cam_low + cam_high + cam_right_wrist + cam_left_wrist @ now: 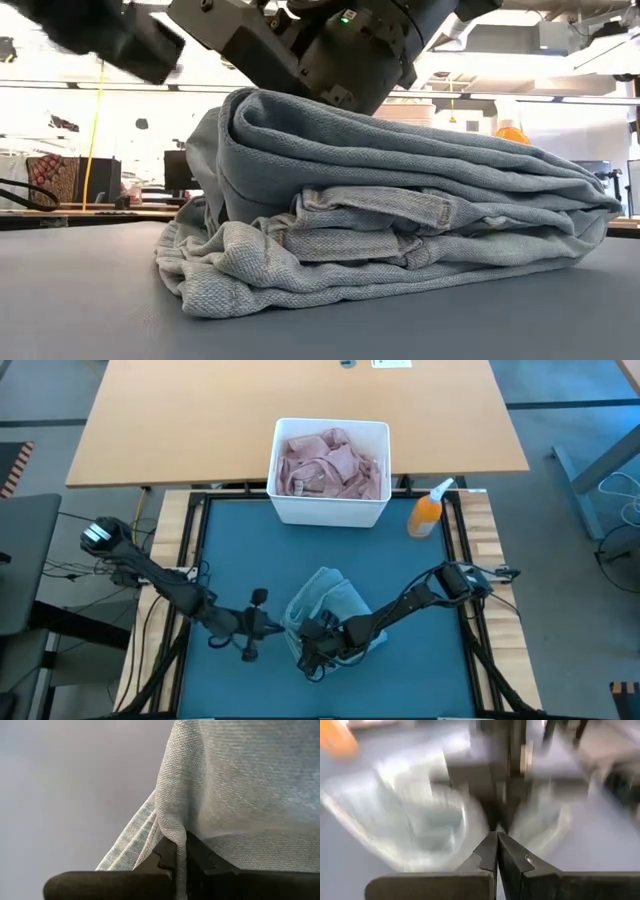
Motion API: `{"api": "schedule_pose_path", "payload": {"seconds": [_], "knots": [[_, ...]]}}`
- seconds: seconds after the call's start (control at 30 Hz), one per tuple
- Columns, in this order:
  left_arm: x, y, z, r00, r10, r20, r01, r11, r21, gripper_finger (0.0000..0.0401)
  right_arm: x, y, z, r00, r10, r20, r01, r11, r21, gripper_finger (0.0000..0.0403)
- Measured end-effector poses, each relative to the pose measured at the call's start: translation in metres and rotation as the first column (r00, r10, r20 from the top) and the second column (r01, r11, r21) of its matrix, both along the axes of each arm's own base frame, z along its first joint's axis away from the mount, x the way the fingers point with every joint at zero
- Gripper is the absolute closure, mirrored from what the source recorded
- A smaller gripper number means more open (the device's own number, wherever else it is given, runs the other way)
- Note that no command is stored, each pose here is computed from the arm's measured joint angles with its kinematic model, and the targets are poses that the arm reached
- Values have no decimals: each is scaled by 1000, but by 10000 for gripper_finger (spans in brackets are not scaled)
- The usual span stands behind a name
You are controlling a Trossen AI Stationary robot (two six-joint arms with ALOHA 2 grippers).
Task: Fold Laundry from Bin
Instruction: Fold the blue pants
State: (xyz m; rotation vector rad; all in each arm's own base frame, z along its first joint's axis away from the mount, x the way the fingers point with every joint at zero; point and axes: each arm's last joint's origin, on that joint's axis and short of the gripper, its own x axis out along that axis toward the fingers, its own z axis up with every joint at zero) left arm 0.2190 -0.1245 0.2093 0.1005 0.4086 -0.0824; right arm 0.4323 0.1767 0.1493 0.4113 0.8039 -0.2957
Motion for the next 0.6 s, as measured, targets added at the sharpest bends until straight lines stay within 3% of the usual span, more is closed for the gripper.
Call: {"api": "schedule_pose_path", "payload": {"seconds": [0.17,0.33,0.6], "knots": [[4,14,-12,997,72,2,-72,996,52,401,0,0,0,1000,3,0,-3,1000,-5,366],[11,18,-18,998,-35,-46,36,999,25,389,0,0,0,1000,13,3,-13,1000,-13,352],[17,19,-8,999,-48,23,46,997,57,284,1,0,0,1000,8,5,-8,1000,-10,347]]}}
